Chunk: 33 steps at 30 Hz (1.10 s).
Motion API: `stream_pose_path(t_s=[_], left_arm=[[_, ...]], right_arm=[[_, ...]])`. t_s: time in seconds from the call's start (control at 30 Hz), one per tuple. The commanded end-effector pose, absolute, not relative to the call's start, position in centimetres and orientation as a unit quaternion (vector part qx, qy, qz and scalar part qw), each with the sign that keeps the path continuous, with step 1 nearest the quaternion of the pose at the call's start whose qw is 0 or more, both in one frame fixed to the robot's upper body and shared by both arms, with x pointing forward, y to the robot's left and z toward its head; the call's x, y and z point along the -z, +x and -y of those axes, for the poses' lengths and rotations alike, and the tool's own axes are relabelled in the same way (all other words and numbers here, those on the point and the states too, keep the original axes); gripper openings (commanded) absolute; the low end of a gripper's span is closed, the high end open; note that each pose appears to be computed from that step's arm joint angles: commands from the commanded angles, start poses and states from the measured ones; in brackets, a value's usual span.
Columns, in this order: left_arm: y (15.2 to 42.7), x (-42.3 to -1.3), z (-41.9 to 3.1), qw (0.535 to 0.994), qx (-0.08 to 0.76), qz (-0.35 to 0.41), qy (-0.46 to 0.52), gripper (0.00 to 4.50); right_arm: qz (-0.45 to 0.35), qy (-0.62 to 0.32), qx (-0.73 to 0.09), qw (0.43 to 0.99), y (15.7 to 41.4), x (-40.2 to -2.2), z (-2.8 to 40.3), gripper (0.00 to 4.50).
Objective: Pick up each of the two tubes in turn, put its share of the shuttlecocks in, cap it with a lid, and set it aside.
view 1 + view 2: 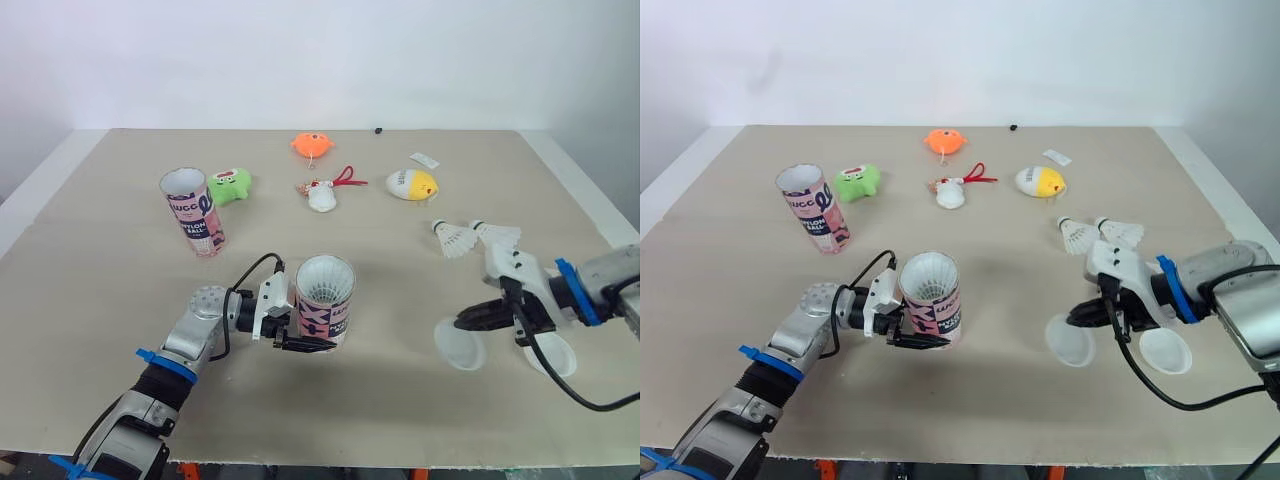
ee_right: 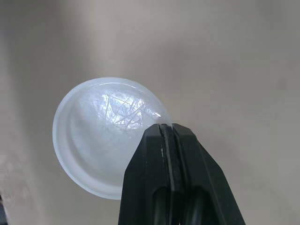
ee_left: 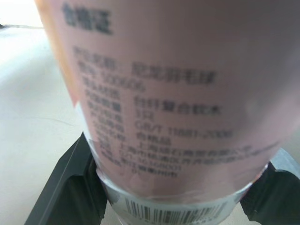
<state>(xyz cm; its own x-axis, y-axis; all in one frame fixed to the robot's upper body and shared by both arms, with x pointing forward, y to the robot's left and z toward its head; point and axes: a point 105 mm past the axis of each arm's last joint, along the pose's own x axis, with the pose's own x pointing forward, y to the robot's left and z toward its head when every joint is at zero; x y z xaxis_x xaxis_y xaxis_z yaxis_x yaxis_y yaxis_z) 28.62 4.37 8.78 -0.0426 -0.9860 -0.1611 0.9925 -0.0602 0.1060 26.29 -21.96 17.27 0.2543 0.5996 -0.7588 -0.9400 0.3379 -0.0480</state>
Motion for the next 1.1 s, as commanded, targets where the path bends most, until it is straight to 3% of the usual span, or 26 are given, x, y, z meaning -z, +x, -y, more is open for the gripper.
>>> stream_pose_path(t_s=[0.03, 0.2, 0.3, 0.43, 0.63, 1.1], left_arm=[[28.3, -5.0, -5.9, 0.681, 0.716, -0.107, 0.109, 2.93], [28.5, -4.8, -6.0, 0.677, 0.719, -0.111, 0.113, 2.93], [28.5, -4.5, -5.9, 0.673, 0.722, -0.113, 0.115, 2.93], [28.7, -4.3, -5.7, 0.673, 0.722, -0.109, 0.118, 2.93], [29.4, -4.3, -5.2, 0.677, 0.719, -0.099, 0.123, 2.93], [29.9, -4.5, -5.0, 0.681, 0.715, -0.094, 0.128, 2.93]], right_arm=[[-0.289, -0.284, -0.536, 0.74, 26.2, -20.6, 20.6, 0.04], [-0.255, -0.293, -0.565, 0.728, 26.6, -23.5, 18.8, 0.04], [-0.203, -0.296, -0.609, 0.707, 27.0, -26.7, 15.3, 0.04], [-0.177, -0.324, -0.626, 0.687, 28.0, -28.1, 11.7, 0.04], [-0.151, -0.37, -0.668, 0.627, 28.1, -28.0, 6.5, 0.04], [-0.116, -0.498, -0.656, 0.555, 30.5, -26.3, 3.2, 0.04]])
